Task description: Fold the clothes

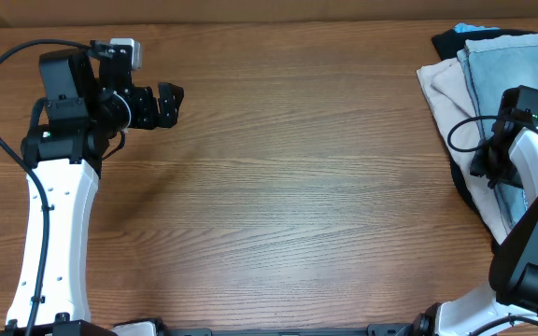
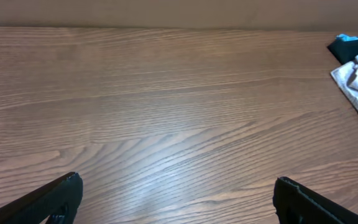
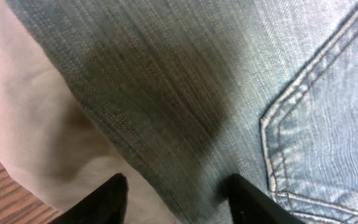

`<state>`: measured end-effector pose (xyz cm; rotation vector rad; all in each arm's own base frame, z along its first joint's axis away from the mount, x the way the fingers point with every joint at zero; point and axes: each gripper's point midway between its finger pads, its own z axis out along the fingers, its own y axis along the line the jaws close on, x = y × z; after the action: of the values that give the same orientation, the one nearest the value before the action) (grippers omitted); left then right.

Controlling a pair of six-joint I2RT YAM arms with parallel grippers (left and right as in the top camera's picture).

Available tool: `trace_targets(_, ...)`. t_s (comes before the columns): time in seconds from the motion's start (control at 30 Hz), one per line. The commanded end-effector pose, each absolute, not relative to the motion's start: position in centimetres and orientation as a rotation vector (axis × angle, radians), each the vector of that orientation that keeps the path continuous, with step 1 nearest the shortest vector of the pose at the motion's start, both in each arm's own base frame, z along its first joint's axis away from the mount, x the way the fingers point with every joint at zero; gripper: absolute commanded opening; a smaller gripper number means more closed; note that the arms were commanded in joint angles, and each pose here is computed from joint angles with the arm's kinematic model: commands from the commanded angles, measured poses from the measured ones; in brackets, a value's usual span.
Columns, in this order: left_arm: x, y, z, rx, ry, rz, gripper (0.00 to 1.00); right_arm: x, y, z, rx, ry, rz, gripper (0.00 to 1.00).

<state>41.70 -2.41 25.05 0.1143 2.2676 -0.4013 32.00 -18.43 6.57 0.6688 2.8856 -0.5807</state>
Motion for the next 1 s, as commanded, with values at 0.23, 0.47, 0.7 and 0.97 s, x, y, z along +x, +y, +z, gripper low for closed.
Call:
trace_targets(0.23,42.1,-2.1,25.5,0.114,2.261,-0.370,1.00,31.2,-19.9,6.8,0.744,2.860,-0.620,0.24)
trace_targets(0.47,42.1,-2.1,25.5,0.114,2.260,-0.370,0.99,31.4,-20.0,6.9,0.796,2.831,-0.614,0.04)
trace_targets(0.7,42.9,-2.0,26.6,0.078,2.210,-0.382,0.98,34.2,-17.7,10.9,0.816,2.770,-0.455,0.04)
trace_targets(0.97,44.2,-1.5,28.8,0.061,2.116,-0.371,1.00,36.3,-8.2,21.6,0.554,2.783,-0.100,0.04)
